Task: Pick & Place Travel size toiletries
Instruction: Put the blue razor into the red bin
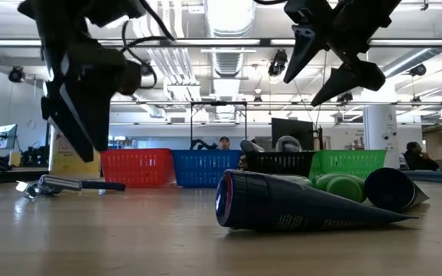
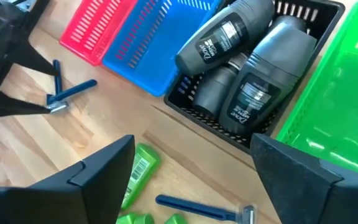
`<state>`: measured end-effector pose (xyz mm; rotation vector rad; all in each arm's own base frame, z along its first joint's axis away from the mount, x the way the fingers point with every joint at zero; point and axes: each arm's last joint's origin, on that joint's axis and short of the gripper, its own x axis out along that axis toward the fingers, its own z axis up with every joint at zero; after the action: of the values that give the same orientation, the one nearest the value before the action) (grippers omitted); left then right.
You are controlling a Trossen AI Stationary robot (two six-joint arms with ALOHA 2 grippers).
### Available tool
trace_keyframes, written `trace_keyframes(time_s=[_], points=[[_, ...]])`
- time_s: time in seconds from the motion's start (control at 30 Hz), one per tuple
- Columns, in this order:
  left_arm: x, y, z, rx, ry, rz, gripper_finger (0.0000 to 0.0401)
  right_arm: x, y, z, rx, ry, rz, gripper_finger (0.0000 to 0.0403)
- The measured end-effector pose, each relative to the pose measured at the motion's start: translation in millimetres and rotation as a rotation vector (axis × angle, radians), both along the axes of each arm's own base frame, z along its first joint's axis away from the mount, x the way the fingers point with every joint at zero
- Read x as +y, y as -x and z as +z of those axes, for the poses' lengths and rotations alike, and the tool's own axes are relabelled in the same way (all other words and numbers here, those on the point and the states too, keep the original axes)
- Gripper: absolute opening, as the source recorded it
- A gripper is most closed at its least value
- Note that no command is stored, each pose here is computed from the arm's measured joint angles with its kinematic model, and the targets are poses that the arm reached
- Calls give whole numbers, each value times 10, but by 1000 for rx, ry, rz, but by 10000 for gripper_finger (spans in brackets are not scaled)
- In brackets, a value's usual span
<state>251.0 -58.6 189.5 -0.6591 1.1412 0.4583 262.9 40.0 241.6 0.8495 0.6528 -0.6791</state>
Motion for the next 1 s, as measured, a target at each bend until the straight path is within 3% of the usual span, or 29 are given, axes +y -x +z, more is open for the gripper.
trace_keyframes(time_s=[0.2, 0.47, 1.0], points=[[-18, -115, -218, 44, -15, 12, 292, 0, 2, 2, 1, 4, 6, 318], [-48, -229, -371, 141, -41, 11, 254, 3, 8, -5, 15, 17, 25, 288], [-52, -241, -317, 157, -46, -8, 37, -1, 32, -27, 46, 27, 32, 241]])
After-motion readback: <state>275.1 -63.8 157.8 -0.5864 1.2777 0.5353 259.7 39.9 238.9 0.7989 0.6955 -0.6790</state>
